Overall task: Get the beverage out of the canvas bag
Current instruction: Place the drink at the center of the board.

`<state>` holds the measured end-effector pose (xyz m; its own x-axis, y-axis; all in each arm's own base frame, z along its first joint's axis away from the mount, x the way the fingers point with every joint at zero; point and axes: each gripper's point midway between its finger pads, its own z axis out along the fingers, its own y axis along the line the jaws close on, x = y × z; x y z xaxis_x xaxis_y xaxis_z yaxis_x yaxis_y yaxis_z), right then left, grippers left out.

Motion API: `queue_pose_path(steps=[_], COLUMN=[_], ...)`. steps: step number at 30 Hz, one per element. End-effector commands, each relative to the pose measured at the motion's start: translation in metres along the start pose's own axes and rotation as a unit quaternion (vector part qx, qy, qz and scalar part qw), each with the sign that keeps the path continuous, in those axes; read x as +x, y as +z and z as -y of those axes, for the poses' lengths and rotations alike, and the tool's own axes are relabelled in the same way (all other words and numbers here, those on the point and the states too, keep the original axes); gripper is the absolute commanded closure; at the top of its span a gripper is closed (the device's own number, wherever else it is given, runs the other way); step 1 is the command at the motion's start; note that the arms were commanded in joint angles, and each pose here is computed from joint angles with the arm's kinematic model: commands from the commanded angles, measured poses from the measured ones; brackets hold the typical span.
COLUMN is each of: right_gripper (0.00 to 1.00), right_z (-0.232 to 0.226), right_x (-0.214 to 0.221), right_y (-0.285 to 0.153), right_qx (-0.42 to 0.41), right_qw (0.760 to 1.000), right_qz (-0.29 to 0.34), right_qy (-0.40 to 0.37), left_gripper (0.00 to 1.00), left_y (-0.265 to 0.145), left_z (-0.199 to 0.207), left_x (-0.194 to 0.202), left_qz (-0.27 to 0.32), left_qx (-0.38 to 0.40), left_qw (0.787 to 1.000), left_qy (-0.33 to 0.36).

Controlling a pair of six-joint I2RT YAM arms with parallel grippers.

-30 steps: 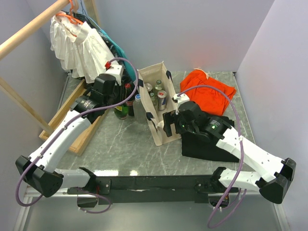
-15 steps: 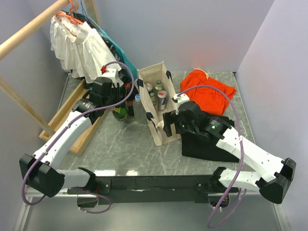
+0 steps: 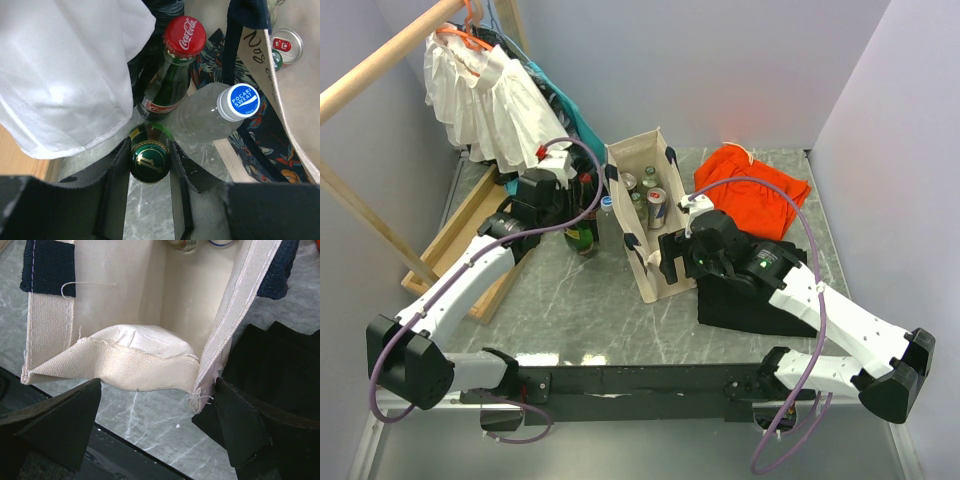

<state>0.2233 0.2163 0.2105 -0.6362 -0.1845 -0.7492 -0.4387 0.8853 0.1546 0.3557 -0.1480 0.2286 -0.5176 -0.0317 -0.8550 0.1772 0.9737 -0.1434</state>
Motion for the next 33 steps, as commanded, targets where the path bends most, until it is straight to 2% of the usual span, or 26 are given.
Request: queue_pose_path(steps=[1, 33], right_gripper=[0.00, 0.00], right_z=[-0.002, 0.002], right_x=[-0.002, 0.001], right_y=[0.000, 0.004], right_qx=[0.002, 0.009], right_qw=[1.000, 1.000], right_qz=[0.000, -0.003], right_qy=[-0.005, -0.015], left_gripper=[0.99, 0.99], left_y=[-0.014, 0.025], left_z=[0.019, 0.024], left_x=[-0.071, -0.043], left_qz=[0.126, 0.087], left_qx=[0.042, 0.045], left_qw=[0.991, 0.995], left_qy=[-0.027, -0.033])
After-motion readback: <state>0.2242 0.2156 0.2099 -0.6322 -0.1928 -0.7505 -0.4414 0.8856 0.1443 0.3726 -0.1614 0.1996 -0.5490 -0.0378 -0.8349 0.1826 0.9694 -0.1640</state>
